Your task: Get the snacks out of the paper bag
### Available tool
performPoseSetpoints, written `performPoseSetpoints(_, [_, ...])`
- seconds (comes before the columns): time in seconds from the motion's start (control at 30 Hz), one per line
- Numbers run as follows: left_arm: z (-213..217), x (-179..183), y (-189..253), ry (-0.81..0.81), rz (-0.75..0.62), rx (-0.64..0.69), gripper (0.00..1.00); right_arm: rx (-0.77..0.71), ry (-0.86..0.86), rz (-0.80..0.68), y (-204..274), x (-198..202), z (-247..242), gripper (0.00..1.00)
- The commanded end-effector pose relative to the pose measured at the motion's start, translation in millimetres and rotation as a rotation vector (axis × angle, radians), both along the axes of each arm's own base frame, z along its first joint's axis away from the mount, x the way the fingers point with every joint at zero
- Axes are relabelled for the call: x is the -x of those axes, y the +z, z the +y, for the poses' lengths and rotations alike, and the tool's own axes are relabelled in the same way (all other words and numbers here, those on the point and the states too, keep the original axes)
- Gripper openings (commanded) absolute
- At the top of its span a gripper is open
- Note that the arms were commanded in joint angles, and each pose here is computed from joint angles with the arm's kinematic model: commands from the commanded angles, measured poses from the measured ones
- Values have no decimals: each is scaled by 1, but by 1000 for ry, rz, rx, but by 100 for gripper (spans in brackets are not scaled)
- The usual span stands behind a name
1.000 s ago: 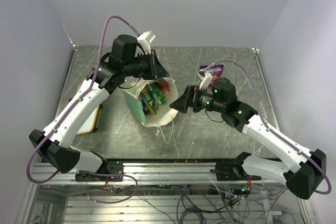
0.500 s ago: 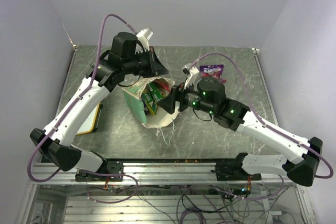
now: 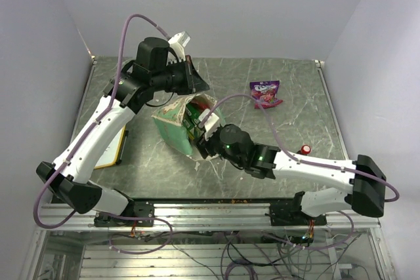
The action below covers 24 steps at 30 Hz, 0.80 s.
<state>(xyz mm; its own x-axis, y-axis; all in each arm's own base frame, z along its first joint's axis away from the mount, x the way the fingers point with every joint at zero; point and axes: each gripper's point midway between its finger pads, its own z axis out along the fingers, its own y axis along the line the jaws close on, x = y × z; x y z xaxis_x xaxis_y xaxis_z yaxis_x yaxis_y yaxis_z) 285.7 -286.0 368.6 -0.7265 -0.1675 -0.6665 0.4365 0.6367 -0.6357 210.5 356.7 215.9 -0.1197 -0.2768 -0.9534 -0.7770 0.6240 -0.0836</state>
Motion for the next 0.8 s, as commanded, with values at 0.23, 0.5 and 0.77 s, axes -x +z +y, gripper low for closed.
performPoseSetpoints(0.23, [7, 5, 29, -31, -149, 14, 7, 24, -72, -252, 0, -74, -11, 45])
performPoseSetpoints(0.5, [3, 5, 29, -37, -155, 46, 7, 100, -19, -269, -22, -92, 2, 43])
performPoseSetpoints(0.77, [2, 6, 24, -44, -142, 45, 7, 142, -133, -260, -40, -118, -4, 44])
